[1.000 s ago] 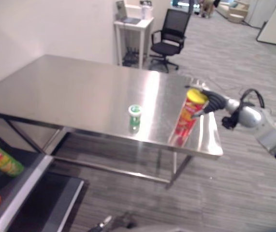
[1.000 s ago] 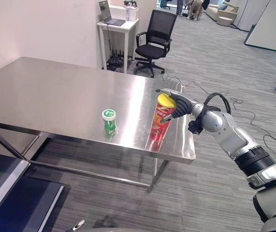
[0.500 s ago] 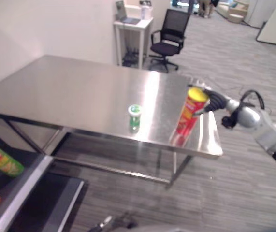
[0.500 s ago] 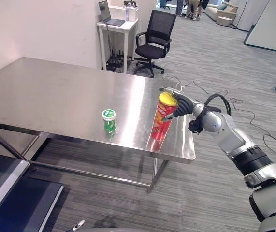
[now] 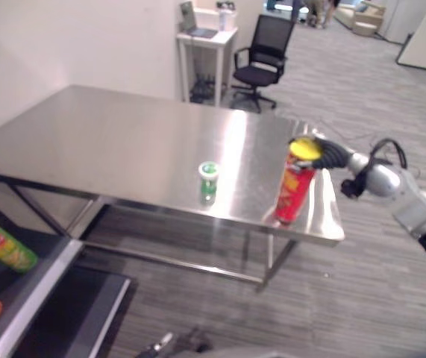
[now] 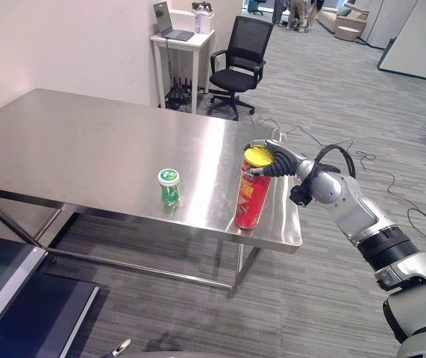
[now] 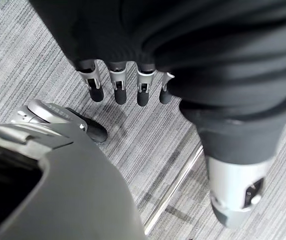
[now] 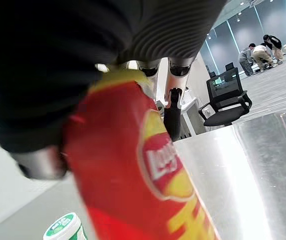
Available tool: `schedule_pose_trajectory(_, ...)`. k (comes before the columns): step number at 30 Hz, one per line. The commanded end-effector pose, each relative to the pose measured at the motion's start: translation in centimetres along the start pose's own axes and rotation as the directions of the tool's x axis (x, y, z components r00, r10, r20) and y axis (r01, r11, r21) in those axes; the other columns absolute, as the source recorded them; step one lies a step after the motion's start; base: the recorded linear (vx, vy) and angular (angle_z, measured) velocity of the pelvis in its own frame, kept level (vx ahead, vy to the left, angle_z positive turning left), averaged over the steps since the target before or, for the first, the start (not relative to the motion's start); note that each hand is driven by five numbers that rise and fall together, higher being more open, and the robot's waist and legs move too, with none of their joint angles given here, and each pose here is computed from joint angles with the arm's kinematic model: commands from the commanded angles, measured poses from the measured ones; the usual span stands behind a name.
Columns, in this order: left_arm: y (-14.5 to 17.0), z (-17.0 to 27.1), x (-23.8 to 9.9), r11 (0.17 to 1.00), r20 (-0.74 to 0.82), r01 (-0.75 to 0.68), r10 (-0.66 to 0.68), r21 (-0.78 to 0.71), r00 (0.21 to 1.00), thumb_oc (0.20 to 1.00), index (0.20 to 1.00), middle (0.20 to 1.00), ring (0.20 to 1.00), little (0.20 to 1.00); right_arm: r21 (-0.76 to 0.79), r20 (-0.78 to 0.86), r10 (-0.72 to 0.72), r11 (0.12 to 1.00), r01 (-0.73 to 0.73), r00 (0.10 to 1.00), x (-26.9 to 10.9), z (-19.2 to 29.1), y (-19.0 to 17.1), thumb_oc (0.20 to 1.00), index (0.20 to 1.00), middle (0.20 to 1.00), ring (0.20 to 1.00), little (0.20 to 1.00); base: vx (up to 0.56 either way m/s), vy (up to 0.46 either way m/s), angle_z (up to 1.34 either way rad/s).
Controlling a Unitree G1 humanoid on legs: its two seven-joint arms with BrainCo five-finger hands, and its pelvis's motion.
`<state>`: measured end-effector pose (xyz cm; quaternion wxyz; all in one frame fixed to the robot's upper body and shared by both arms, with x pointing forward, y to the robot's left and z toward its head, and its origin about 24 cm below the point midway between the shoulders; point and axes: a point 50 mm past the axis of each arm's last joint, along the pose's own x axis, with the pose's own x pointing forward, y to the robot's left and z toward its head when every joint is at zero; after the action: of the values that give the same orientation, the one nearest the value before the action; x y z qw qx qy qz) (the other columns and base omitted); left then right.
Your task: Put the goods on the table back onto the shelves and tidy them up.
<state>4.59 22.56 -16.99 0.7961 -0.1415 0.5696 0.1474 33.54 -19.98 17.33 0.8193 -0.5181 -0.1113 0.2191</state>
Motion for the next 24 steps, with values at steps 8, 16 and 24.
schedule_pose_trajectory(8,-2.6,0.8,0.5,0.996,0.035,0.068,-0.070,0.059,0.997,1.000,1.000,1.000,1.000,1.000,-0.132,-0.023,0.049,0.990,-0.052,0.999,-1.3,-0.7,1.1,0.200,0.200,0.200,0.200,0.200,0.00,0.000,0.00)
schedule_pose_trajectory(16,-2.8,1.3,0.6,0.994,0.049,0.047,-0.052,0.094,0.997,1.000,1.000,1.000,1.000,1.000,-0.186,-0.021,-0.170,0.969,0.163,0.985,-1.7,-0.8,-1.1,0.200,0.200,0.200,0.200,0.200,0.00,0.000,0.00)
schedule_pose_trajectory(24,-2.6,1.9,0.7,0.993,0.066,0.015,-0.023,0.120,0.998,1.000,1.000,1.000,1.000,1.000,-0.362,0.053,-0.429,0.833,0.418,0.902,-3.5,0.4,-3.6,0.200,0.200,0.200,0.200,0.200,0.00,-0.001,0.01)
